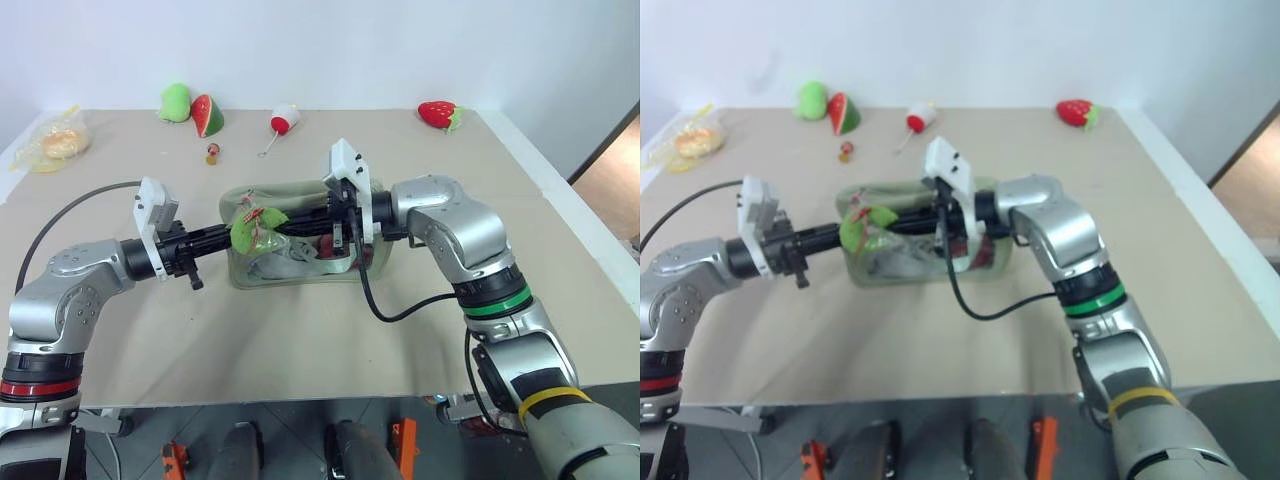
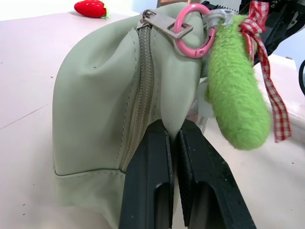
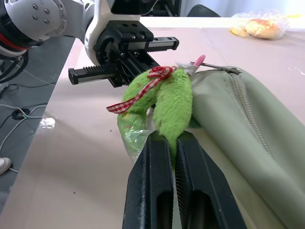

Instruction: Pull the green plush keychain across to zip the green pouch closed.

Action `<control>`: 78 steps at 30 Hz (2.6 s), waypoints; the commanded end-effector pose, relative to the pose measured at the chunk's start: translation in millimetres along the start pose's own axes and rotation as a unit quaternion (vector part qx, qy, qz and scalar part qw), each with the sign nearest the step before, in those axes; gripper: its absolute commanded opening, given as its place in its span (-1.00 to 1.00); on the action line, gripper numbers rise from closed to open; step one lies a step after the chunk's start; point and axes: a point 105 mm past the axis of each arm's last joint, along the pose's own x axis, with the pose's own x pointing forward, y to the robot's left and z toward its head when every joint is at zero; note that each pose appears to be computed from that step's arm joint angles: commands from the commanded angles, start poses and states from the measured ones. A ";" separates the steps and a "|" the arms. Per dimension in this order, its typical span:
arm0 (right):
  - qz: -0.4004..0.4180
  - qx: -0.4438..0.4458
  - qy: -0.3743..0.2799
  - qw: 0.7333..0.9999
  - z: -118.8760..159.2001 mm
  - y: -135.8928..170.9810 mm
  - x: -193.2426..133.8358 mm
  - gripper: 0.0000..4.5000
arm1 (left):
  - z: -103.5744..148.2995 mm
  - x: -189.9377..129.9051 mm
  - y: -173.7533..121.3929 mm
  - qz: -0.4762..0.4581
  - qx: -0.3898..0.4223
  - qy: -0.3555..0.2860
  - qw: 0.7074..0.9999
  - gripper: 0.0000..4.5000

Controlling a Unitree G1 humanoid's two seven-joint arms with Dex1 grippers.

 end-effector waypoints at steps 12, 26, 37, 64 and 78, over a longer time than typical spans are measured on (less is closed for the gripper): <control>-0.013 -0.037 -0.040 0.998 31.4 -4.6 -15.7 -0.60 | 3.5 3.7 -1.8 -0.007 0.009 -0.005 1.000 -1.00; -0.002 -0.027 -0.026 0.999 26.5 -1.6 -13.8 0.17 | 2.7 1.6 -1.1 -0.001 0.005 -0.008 1.000 -1.00; 0.065 -0.037 -0.008 0.997 19.2 32.5 -9.1 0.17 | 0.9 2.5 -0.2 0.002 0.001 -0.010 1.000 -1.00; 0.002 -0.034 0.012 0.999 12.0 0.4 8.1 0.17 | -1.0 0.8 -2.0 0.006 -0.001 -0.013 1.000 -1.00; -0.002 -0.029 0.003 1.000 12.2 -2.2 7.6 -0.98 | -2.3 2.4 -2.0 0.007 -0.004 -0.012 1.000 -1.00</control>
